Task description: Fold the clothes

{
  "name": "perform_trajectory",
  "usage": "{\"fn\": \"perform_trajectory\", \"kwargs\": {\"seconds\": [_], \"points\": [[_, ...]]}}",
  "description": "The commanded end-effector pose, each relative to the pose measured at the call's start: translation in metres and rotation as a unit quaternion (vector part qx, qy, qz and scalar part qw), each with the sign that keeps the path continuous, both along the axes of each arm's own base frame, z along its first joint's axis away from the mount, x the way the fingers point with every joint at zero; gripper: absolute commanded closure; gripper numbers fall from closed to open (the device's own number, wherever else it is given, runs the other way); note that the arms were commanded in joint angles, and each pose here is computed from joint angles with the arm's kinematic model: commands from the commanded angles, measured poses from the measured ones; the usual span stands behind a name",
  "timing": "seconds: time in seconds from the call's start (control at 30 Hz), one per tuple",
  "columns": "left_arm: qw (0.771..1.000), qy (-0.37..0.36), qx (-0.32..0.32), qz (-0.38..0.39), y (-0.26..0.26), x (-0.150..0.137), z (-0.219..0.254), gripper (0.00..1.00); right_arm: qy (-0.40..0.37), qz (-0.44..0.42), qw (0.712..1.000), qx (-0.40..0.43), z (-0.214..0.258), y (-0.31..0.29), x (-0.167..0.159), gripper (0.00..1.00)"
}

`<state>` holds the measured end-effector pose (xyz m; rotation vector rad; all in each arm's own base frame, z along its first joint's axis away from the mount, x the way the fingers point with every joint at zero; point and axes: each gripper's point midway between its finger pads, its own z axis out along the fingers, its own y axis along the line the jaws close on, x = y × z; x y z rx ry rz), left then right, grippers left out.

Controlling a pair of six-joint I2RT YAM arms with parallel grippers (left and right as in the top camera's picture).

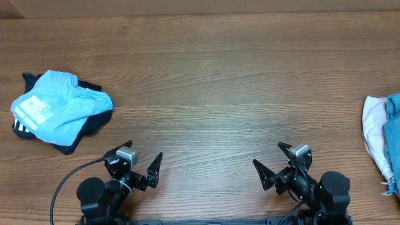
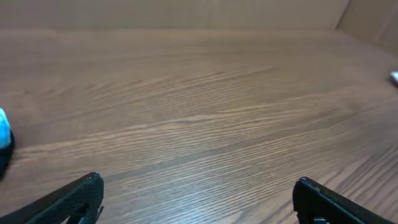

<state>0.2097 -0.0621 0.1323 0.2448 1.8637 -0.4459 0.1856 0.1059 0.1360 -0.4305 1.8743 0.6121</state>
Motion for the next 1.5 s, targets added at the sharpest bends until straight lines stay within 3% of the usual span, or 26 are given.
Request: {"fn": "perform_trajectory", "kwargs": {"seconds": [0.0,0.37,0.53,0.67,0.87,1.07,1.27,1.33,1.47], "points": [[0.999,0.018,-0.037,0.001,-0.004,-0.003,0.001,0.0,-0.021,0.02,1.0,0.009,0.008,0.006,-0.001,0.0],[0.999,0.014,-0.04,0.006,-0.003,-0.002,0.005,0.0,-0.028,0.001,0.999,0.033,0.019,0.004,0.004,0.0],[0.994,-0.027,-0.1,0.016,-0.005,-0.012,0.073,0.0,0.021,-0.08,0.992,0.094,0.027,-0.013,0.014,0.0],[0.995,-0.048,-0.087,0.027,-0.002,-0.017,0.118,0.0,0.066,-0.093,0.987,0.114,0.032,-0.013,0.018,0.0],[0.996,0.055,-0.046,0.058,0.013,0.006,0.128,0.0,0.109,-0.104,0.984,0.099,0.06,-0.014,0.035,0.0],[0.979,0.192,-0.031,0.065,0.023,0.04,0.134,0.0,0.182,-0.117,0.974,0.074,0.113,-0.015,0.062,0.0],[0.953,0.295,-0.047,0.055,0.025,0.076,0.144,0.0,0.2,-0.041,0.976,0.083,0.166,0.009,0.088,0.0],[0.948,0.311,-0.051,0.052,0.025,0.086,0.145,0.0,0.223,-0.127,0.965,0.06,0.164,-0.017,0.108,0.0],[0.941,0.33,-0.055,0.049,0.026,0.095,0.139,0.0,0.294,-0.355,0.887,0.026,0.155,-0.103,0.132,0.0]]}}
